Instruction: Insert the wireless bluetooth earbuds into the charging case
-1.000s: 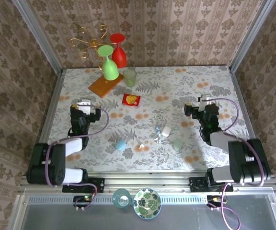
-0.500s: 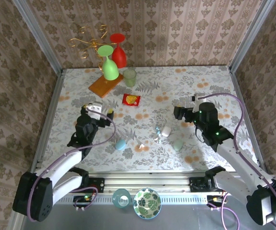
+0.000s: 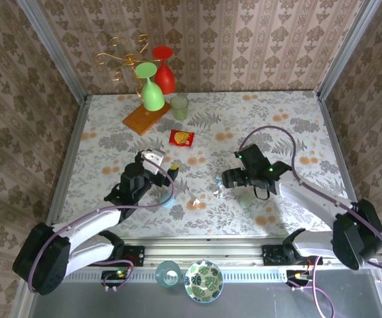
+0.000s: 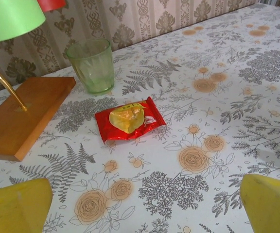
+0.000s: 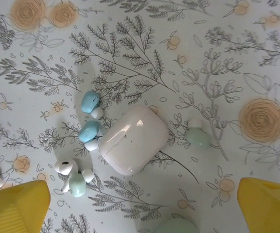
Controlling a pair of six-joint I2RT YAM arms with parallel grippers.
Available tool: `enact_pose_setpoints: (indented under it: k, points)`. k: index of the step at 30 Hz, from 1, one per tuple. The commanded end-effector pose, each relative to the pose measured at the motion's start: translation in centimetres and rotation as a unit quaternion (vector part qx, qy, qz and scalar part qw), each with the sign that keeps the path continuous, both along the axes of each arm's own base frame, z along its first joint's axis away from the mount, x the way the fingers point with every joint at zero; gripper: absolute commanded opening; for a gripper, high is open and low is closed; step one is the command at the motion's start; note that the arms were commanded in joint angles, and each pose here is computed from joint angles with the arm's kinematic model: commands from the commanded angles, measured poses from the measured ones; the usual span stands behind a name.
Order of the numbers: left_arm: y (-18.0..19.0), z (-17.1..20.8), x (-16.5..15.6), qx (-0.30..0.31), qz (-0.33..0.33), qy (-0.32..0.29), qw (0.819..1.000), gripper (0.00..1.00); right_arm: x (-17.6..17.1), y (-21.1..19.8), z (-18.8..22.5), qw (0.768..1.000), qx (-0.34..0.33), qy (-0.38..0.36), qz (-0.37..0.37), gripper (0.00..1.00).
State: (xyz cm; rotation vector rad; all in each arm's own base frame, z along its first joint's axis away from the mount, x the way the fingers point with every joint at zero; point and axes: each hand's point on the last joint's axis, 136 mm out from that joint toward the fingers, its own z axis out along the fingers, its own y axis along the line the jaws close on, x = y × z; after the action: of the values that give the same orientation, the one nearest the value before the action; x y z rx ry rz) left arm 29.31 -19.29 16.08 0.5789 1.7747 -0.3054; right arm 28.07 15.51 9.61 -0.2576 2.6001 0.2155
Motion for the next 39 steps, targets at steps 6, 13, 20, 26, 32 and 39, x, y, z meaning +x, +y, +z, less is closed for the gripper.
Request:
enact_pose_setpoints:
  k: [6, 13, 20, 26, 32, 39]
  points:
    - [-1.3, 1.4, 0.5, -0.019, -0.015, 0.0, 1.0, 1.0, 2.0, 2.2, -3.0, 0.995, -0.044, 0.037, 0.076, 0.98]
    - [-1.3, 1.2, 0.3, -0.02, -0.015, 0.006, 1.0, 1.0, 3.8, 4.5, -5.4, 0.992, -0.025, 0.057, 0.109, 0.97]
    - [-1.0, 1.3, 0.1, -0.018, -0.012, 0.009, 1.0, 1.0, 2.1, 4.7, -7.0, 0.987, -0.018, 0.098, 0.126, 0.93]
    - [-0.9, 1.2, 0.2, -0.018, -0.009, 0.008, 1.0, 1.0, -0.1, 4.4, -6.3, 0.989, 0.011, 0.098, 0.111, 0.85]
    - [-1.4, 1.2, 0.5, -0.023, -0.014, 0.01, 1.0, 1.0, -0.4, 3.4, -6.1, 0.993, -0.002, 0.086, 0.08, 0.78]
    - [-1.9, 1.2, 0.8, -0.023, -0.02, 0.012, 0.999, 1.0, 0.7, 2.5, -6.6, 0.996, -0.031, 0.082, 0.032, 0.75]
